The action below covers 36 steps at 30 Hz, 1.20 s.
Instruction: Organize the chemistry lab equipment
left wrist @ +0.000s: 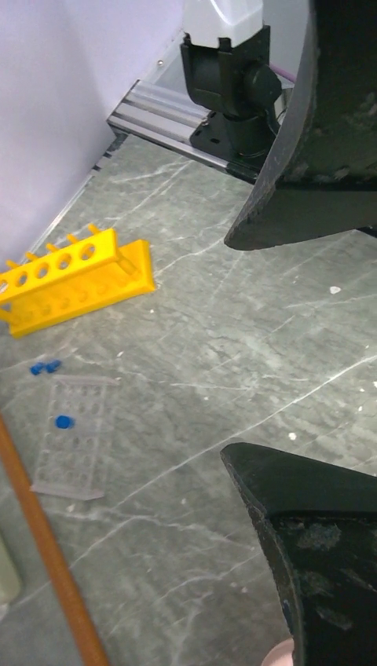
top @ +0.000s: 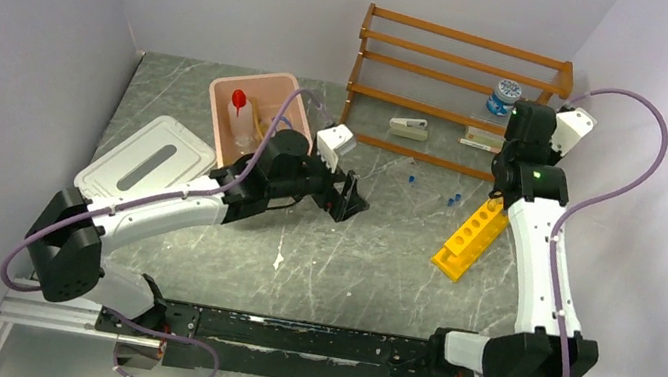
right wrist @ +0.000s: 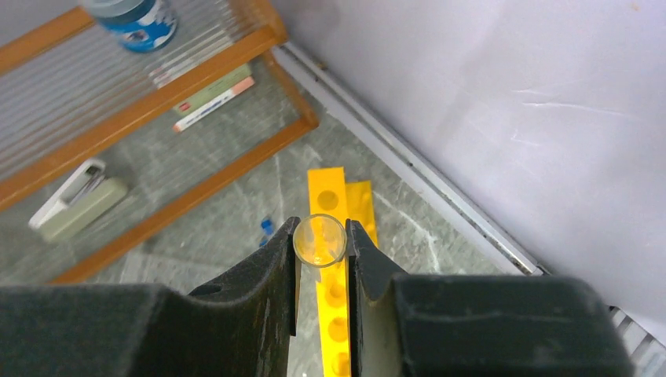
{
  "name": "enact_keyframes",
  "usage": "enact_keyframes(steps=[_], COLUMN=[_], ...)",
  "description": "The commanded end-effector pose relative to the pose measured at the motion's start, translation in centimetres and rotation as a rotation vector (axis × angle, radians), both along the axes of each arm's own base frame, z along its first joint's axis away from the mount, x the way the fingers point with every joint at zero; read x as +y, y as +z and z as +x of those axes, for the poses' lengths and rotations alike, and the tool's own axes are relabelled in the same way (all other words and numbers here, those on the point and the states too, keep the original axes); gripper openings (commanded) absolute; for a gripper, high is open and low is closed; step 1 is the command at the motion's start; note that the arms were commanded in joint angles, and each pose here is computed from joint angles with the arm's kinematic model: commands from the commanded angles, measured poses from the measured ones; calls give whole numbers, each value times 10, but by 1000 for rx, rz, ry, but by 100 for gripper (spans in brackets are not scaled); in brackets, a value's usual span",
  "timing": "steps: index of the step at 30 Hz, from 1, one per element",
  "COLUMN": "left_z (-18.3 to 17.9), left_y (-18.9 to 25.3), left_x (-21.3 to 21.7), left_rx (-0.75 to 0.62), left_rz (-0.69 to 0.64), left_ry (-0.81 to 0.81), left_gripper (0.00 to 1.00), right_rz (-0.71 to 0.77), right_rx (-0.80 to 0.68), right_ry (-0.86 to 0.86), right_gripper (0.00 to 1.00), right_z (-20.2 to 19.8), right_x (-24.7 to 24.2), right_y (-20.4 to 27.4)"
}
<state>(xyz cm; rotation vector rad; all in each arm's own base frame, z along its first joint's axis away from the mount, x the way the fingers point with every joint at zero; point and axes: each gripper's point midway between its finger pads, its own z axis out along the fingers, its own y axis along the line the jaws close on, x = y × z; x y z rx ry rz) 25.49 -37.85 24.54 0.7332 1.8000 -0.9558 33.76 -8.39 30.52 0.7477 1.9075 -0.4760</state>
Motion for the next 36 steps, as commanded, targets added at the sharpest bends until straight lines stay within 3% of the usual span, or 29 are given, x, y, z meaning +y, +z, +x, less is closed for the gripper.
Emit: enact_keyframes(steps=[1, 15, 36], left_z=[-6, -3, -12], left_y=[3, -9, -23], left_x=[-5, -2, 12], left_rx=[9, 10, 65], left_rz=[-69, 55, 102], left_ry=[-30, -44, -27], left_gripper=[94, 93, 92], right_rz=[-18, -58, -86], right_rx=[-45, -89, -65], right_ry=[-127, -158, -142], right_gripper=[11, 10, 11], right_z=[17, 57, 60], right_x=[-25, -56, -60], right_y=[-10, -32, -94])
